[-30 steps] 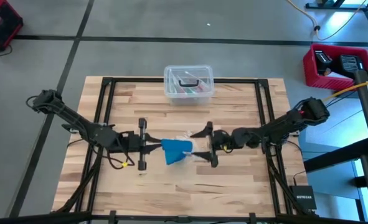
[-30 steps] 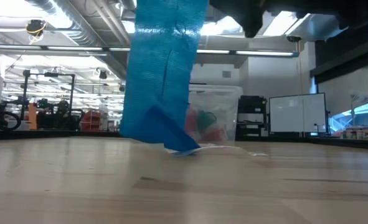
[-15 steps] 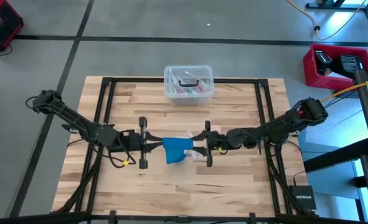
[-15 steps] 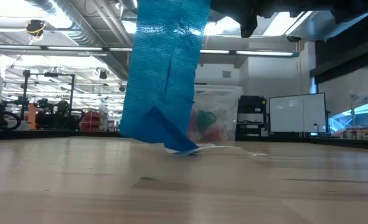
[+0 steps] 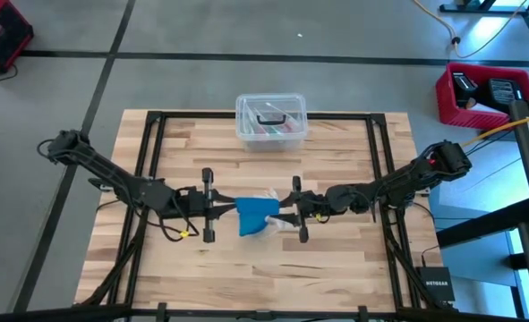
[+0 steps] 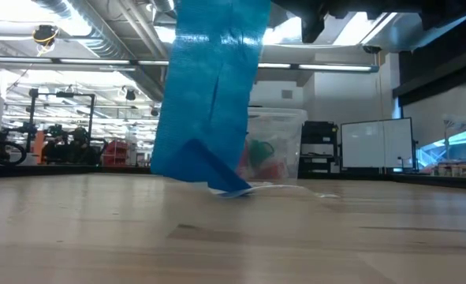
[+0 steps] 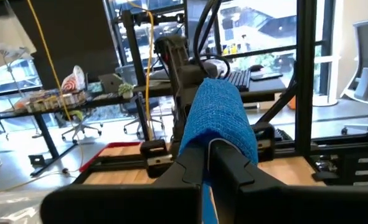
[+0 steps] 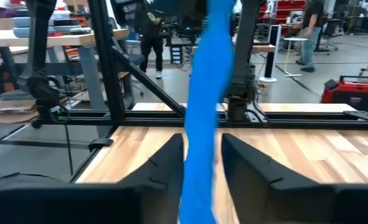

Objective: Roll bandage
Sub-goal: Roll the blue bandage

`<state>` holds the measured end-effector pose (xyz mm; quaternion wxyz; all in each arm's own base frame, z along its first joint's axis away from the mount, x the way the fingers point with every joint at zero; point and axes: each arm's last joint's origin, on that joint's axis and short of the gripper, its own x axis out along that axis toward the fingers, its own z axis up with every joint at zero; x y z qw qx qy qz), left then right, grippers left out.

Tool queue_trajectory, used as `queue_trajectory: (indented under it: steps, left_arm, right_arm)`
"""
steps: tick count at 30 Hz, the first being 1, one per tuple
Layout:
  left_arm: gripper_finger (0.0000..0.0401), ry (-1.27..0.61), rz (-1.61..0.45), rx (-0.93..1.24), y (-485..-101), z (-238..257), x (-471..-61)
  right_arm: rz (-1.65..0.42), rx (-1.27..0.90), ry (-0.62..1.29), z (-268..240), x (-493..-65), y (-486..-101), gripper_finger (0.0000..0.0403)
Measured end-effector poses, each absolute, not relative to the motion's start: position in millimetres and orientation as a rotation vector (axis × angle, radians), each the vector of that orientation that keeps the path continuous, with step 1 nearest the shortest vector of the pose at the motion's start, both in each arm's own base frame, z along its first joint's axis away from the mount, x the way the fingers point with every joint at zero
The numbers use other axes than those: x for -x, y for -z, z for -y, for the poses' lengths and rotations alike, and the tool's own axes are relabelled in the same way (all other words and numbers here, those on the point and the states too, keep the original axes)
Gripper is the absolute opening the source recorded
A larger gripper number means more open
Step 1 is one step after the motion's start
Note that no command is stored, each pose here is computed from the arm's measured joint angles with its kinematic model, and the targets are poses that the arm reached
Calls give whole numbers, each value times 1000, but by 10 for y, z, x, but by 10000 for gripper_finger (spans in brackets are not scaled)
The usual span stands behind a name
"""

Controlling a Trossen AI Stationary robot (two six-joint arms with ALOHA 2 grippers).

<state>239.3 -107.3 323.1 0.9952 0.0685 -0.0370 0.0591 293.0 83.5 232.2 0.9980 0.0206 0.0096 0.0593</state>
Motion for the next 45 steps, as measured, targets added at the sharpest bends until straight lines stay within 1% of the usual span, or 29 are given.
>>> queue_trajectory:
  steps: [5, 7, 9, 11, 14, 18, 20, 23, 24, 25, 30, 33, 35, 38, 40, 42, 45]
  left_arm:
    - [1, -87, 123, -124, -3251, 1048, -2444]
    - [1, -82, 128, -123, -3256, 1036, -2450]
    - [1, -85, 135, -127, -3262, 1029, -2453]
    - [1, -90, 159, -127, -3288, 1024, -2450]
    - [1, -94, 181, -135, -3312, 1022, -2446]
    - [1, -95, 203, -128, -3339, 1021, -2434]
    - [1, -98, 216, -128, -3356, 1017, -2428]
    - [1, -108, 267, -125, -3420, 1003, -2401]
    - [1, -112, 281, -128, -3446, 995, -2383]
    - [1, -116, 291, -136, -3469, 986, -2365]
    - [1, -151, 383, -147, -3668, 896, -2183]
    - [1, -116, 450, -108, -3798, 836, -2036]
    - [1, -91, 484, -124, -3855, 799, -1970]
    - [1, -138, 492, -170, -3883, 707, -1961]
    - [1, -154, 459, -193, -3856, 687, -1984]
    - [1, -152, 412, -226, -3814, 694, -2005]
    - [1, -144, 365, -247, -3770, 695, -2028]
  right_arm:
    - [-7, -39, -121, -835, -2930, -2334, 180]
    - [3, -6, -120, -835, -2930, -2342, 201]
    - [17, 31, -120, -835, -2930, -2353, 214]
    - [45, 53, -119, -834, -2929, -2378, 218]
    - [62, 90, -91, -827, -2929, -2394, 206]
    - [68, 132, -89, -826, -2929, -2399, 161]
    - [76, 160, -88, -826, -2928, -2404, 125]
    - [75, 205, -70, -822, -2928, -2404, 44]
    - [64, 224, -67, -821, -2929, -2393, 23]
    - [54, 237, -64, -820, -2929, -2383, 14]
    - [1, 223, -59, -816, -2919, -2349, 5]
    - [-18, 217, -53, -813, -2917, -2336, 4]
    - [-13, 227, -49, -809, -2918, -2339, 4]
    - [9, 211, -37, -763, -2982, -2403, 4]
    - [-7, 173, -35, -762, -2996, -2403, 6]
    - [-3, 129, -31, -772, -3027, -2456, 22]
    - [-20, 114, -40, -794, -3062, -2576, 72]
